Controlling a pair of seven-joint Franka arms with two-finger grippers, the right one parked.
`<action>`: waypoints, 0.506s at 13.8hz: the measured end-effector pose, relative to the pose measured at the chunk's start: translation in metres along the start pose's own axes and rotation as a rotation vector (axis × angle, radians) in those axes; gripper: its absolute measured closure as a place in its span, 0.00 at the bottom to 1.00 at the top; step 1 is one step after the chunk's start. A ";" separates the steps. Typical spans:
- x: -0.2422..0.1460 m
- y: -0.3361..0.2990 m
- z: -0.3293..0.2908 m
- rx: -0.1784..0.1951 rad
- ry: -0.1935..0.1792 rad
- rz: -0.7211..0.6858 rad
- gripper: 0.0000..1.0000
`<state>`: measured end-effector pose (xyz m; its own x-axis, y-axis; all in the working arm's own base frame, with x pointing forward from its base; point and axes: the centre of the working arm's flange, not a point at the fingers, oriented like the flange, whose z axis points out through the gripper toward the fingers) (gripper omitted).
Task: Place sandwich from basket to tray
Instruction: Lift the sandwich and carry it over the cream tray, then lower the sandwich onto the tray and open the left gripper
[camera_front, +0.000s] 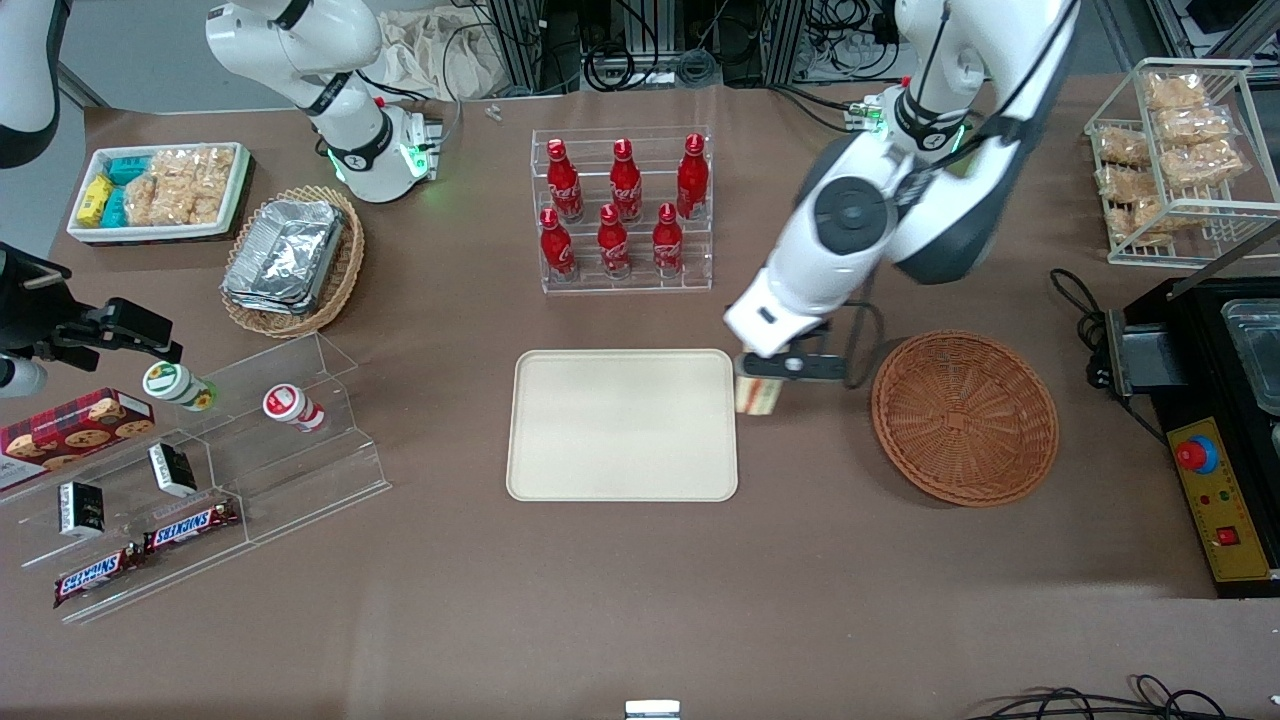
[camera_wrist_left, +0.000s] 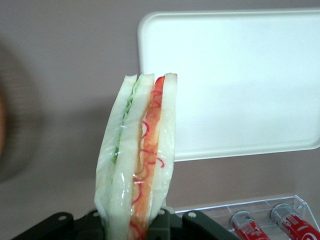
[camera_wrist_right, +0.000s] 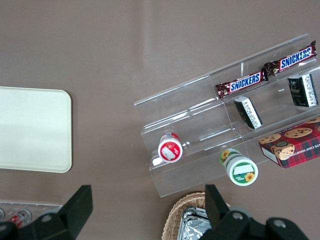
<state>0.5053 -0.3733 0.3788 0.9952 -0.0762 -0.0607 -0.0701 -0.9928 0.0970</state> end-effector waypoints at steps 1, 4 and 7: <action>0.000 0.012 0.022 0.010 0.012 -0.002 0.80; 0.007 0.026 0.088 0.019 0.042 -0.014 0.80; 0.015 0.022 0.127 0.028 0.025 -0.013 0.80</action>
<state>0.5106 -0.4078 0.2537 0.9975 -0.0609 -0.0367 -0.0583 -0.9959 0.0687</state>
